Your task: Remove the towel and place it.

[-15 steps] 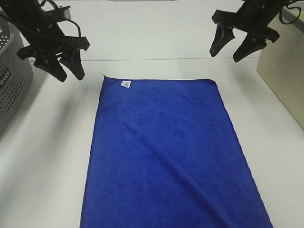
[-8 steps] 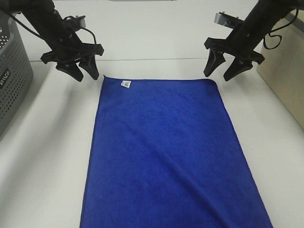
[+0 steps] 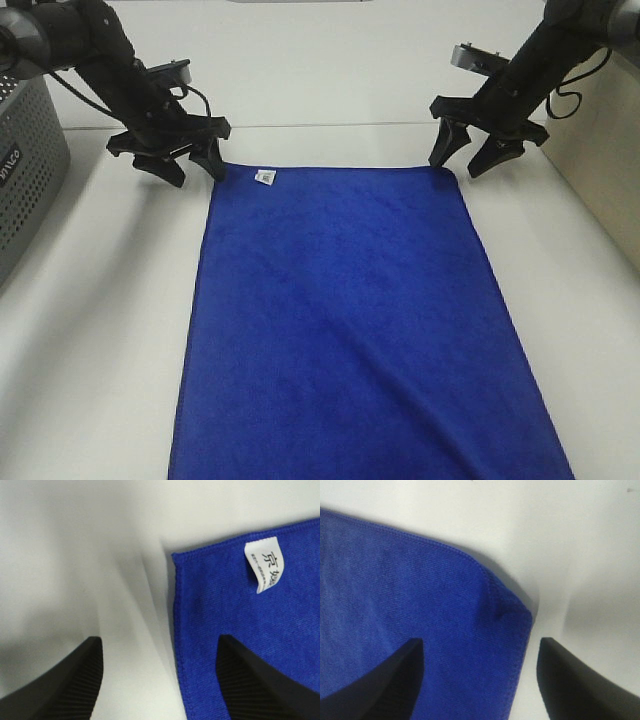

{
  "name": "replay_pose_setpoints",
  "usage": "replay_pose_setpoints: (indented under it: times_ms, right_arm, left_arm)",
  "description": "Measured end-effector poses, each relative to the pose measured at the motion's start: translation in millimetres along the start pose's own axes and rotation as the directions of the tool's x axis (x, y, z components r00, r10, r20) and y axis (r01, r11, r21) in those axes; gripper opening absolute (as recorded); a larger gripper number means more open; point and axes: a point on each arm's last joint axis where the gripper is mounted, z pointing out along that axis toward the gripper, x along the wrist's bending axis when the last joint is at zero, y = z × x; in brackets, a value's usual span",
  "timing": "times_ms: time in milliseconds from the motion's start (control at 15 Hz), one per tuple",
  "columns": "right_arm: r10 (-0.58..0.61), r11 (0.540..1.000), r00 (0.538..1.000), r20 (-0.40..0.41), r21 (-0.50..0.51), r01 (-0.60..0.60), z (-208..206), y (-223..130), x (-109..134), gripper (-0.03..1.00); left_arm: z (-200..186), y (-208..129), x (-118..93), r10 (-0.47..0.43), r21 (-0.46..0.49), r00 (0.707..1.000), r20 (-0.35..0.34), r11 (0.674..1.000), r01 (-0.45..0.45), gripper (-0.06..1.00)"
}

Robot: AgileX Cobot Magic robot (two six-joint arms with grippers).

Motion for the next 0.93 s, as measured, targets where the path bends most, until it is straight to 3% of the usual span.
replay_pose_setpoints:
  times_ms: [533,933]
  right_arm:
    - [0.037,0.999,0.999,0.01,0.023,-0.037,18.1,-3.6,-22.4,0.64]
    - [0.046,0.999,0.999,-0.004,-0.003,-0.046,20.1,-1.0,-24.2,0.64]
  left_arm:
    - [14.4,0.2,3.5,-0.02,-0.026,0.999,0.034,0.999,0.021,0.62]
    - [21.2,1.2,1.7,-0.027,-0.044,0.996,0.079,0.999,0.031,0.62]
